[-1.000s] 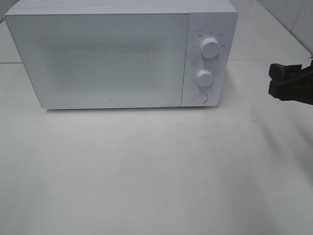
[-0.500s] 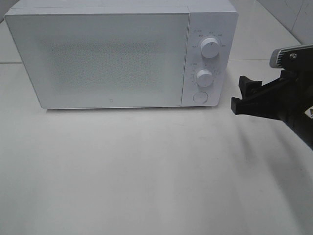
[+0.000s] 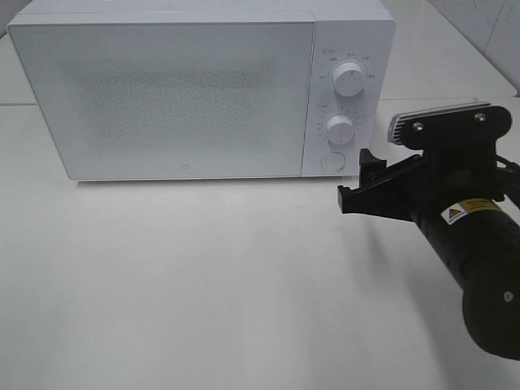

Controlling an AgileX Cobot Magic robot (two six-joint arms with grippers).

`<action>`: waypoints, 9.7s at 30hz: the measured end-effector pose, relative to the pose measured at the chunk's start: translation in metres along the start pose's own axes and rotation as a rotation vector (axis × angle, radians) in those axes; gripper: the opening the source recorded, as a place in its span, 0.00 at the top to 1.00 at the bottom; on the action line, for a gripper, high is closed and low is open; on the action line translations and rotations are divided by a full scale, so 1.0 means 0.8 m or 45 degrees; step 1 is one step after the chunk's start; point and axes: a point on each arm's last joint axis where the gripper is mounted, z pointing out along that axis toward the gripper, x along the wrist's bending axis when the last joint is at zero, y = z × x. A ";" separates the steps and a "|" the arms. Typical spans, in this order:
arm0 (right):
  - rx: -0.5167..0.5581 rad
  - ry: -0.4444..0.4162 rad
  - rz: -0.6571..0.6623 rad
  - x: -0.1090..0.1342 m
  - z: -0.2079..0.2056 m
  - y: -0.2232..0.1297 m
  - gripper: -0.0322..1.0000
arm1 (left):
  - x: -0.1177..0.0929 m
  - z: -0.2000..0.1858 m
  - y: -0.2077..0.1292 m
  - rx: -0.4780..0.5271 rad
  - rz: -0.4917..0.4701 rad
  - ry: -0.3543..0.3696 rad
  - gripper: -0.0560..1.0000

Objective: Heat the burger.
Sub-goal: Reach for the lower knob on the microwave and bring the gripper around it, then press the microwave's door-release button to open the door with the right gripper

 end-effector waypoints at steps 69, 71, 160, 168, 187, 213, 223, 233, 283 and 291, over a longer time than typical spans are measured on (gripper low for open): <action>-0.054 -0.107 0.133 0.060 0.144 -0.018 0.25 | 0.000 0.000 0.000 0.000 0.000 0.000 0.01; -0.054 -0.108 0.135 0.059 0.145 -0.018 0.26 | 0.000 0.000 0.000 0.000 0.000 0.000 0.01; -0.083 0.108 2.516 0.060 0.147 -0.020 0.55 | 0.000 0.000 0.000 0.000 0.000 0.000 0.01; -0.096 0.094 2.517 0.061 0.147 -0.020 0.55 | 0.000 0.000 0.000 0.000 0.000 0.000 0.01; -0.139 -0.010 2.433 0.062 0.147 -0.019 0.45 | 0.000 0.000 0.000 0.000 0.000 0.000 0.01; 0.377 0.135 1.279 0.048 0.076 0.018 0.29 | 0.000 0.000 0.000 0.000 0.000 0.000 0.01; 0.631 0.278 0.679 0.027 0.061 0.034 0.29 | 0.000 0.000 0.000 0.000 0.000 0.000 0.01; 0.891 0.460 0.107 0.005 0.044 0.074 0.29 | 0.000 0.000 0.000 0.000 0.000 0.000 0.01; 0.500 0.272 0.119 -0.153 -0.267 0.114 0.29 | 0.000 0.000 0.000 0.000 0.000 0.000 0.01; 0.345 0.164 0.173 -0.157 -0.298 0.083 0.29 | 0.000 0.000 0.000 0.000 0.000 0.000 0.01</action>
